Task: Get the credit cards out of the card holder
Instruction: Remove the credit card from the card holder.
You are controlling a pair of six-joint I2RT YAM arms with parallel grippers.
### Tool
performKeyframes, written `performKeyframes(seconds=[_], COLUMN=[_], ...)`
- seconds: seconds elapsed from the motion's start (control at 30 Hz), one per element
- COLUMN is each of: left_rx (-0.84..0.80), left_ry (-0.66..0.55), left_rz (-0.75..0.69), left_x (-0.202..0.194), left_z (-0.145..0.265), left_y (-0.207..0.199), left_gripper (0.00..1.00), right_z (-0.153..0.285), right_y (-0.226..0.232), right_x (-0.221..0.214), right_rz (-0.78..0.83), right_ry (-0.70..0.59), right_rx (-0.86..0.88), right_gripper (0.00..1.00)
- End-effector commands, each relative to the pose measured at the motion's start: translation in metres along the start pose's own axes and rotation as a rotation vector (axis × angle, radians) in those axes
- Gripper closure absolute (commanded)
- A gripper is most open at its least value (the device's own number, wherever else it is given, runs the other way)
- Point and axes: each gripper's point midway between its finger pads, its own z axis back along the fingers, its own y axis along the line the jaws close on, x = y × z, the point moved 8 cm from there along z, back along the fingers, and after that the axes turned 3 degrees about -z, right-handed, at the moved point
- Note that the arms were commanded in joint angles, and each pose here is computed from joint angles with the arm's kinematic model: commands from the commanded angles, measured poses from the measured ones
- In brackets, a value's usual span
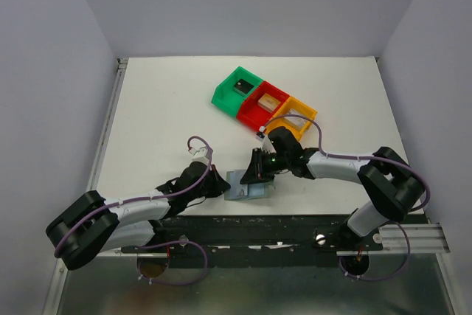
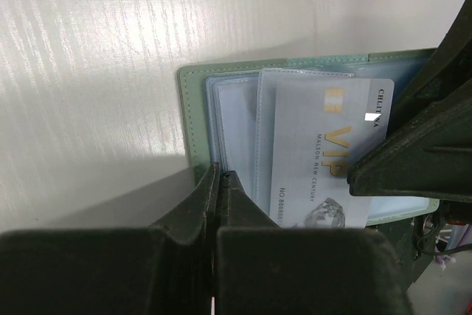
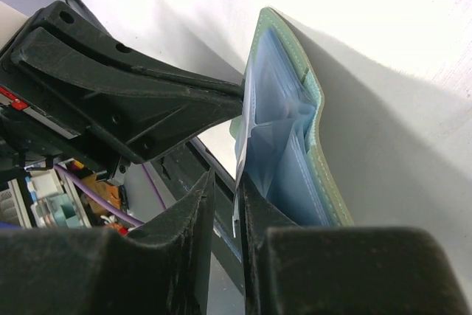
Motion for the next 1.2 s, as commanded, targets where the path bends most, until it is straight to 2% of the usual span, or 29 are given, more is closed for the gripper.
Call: performKeyframes(seconds=[0.0,0.83,1.17], left_rx=[0.1,0.113,0.112], left_ry=[0.051,0.042,0.033], left_rz=[-0.01,-0.003,-0.001], left_x=[-0.0171,-0.018,-0.0173], left_z=[0.0018,0.0031,0.0049], left_y=[0.0221,0.0254,0.0255], left_gripper=[1.0,1.0,1.0], right_z=[0.0054,0.011,0.0116], right_y=[0.0042,0.001,-0.0034], right_x=[0.0004,0.002,0.0022], right_rz=[0.021,0.024,0.018], right_ry=[-0.022,-0.037,-0.038], right_rx=[0.006,-0.011,-0.041], right_gripper=[0.75,0.8,0.88])
